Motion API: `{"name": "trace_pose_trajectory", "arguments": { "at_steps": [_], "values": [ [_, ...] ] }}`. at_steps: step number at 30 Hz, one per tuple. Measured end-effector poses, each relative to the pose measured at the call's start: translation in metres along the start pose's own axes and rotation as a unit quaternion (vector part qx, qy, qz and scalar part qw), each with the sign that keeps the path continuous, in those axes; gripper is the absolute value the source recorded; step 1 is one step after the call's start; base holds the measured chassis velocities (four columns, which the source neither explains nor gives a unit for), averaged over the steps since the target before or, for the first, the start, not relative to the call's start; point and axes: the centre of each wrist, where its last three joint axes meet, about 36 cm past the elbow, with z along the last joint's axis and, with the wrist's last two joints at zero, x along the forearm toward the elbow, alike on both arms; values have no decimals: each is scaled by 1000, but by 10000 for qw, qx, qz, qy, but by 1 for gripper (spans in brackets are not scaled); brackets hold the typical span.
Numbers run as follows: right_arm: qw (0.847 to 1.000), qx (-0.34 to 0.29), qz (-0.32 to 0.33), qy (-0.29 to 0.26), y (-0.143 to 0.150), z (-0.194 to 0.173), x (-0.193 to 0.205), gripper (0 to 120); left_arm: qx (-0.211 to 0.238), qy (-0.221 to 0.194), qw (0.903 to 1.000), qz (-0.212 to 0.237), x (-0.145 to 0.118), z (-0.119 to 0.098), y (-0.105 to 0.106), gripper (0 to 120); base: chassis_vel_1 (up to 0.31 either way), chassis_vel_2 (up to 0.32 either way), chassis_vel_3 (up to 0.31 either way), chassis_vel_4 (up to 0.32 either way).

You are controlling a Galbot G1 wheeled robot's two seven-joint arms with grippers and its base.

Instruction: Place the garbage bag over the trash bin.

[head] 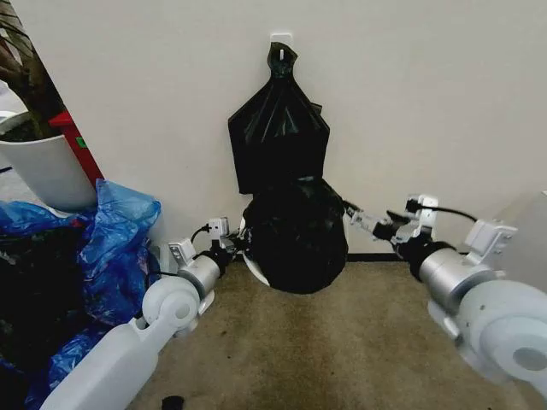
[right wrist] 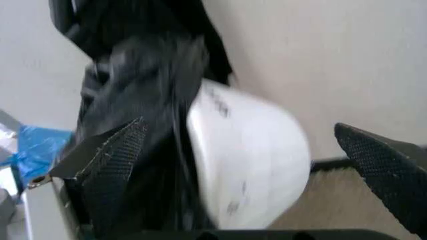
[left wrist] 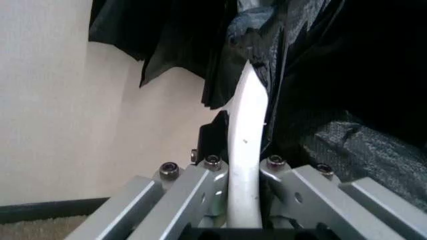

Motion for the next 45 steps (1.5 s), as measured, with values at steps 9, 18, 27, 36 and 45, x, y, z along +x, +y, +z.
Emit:
{"name": "trace_pose_trajectory", "arguments": {
  "at_steps": [9, 18, 27, 36, 45],
  "values": [
    [9970, -446, -620, 137, 3, 3, -3, 100, -136, -118, 9998, -103, 0, 0, -2, 1, 0, 0, 0, 0],
    [9931, -565, -1000, 226, 6, 6, -5, 97, -192, -144, 9997, -79, -2, 0, -4, 1, 0, 0, 0, 0],
    [9918, -626, -1078, 271, 7, 9, -6, 79, -198, -151, 9997, -12, -1, -1, -8, 1, 0, 0, 0, 0],
    [9918, -559, -1132, 176, 8, 10, -7, 47, -251, -146, 9996, -16, 0, -2, -7, 1, 0, 0, 0, 0],
    [9947, -261, -992, -72, 4, 6, -5, 12, -254, -179, 9995, -69, -1, -4, -3, 1, 0, 0, 0, 0]
  ]
}}
